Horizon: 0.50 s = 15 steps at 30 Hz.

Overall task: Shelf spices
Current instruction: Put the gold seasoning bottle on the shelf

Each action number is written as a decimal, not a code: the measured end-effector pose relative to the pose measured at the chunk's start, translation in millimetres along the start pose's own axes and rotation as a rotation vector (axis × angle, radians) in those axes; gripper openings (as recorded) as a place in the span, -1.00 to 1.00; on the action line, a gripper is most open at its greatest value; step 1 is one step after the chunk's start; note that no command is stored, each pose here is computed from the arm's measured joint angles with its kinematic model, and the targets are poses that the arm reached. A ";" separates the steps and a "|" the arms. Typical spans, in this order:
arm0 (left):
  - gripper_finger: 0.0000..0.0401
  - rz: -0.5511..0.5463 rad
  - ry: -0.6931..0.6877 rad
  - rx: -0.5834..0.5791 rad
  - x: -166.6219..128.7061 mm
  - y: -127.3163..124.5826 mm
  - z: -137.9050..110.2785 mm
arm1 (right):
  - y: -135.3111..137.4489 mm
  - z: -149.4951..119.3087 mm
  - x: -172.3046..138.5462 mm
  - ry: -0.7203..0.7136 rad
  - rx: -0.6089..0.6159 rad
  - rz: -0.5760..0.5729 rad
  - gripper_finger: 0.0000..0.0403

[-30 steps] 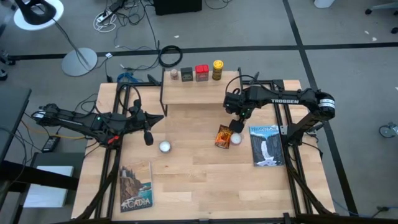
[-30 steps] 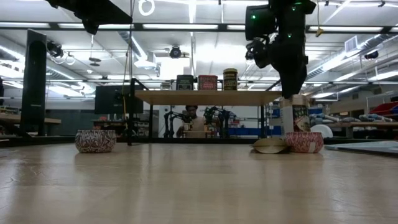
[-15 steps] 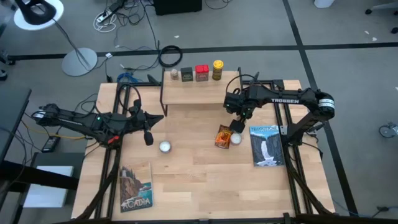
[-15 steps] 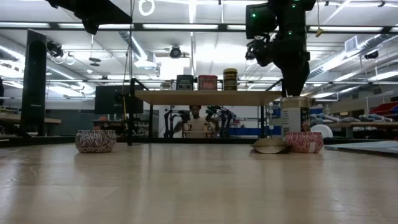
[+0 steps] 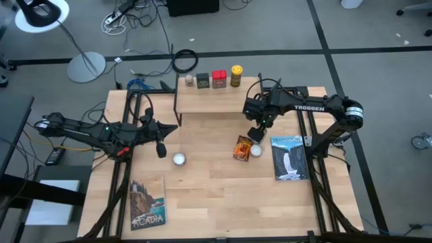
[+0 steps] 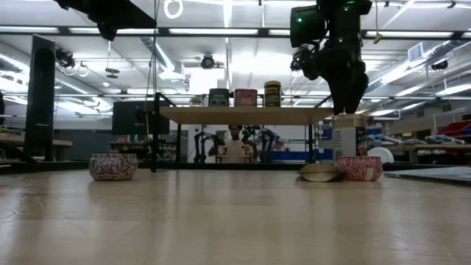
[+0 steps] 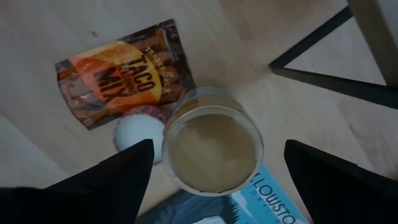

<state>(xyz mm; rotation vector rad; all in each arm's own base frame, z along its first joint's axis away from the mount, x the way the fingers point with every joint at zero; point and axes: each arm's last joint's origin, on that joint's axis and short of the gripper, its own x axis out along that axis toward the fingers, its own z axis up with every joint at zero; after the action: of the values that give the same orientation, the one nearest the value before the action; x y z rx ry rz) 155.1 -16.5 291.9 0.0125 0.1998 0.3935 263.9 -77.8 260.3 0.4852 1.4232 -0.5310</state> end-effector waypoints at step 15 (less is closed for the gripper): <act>-1.00 0.000 0.000 -0.001 0.0 0.0 0.0 | 2.5 -0.5 12.6 -0.026 0.046 0.012 0.79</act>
<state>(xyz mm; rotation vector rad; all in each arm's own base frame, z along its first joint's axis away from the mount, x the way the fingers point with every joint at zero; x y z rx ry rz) 155.1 -16.5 291.9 0.0113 0.1997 0.3935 265.9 -76.3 247.7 0.5216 1.3852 -0.5593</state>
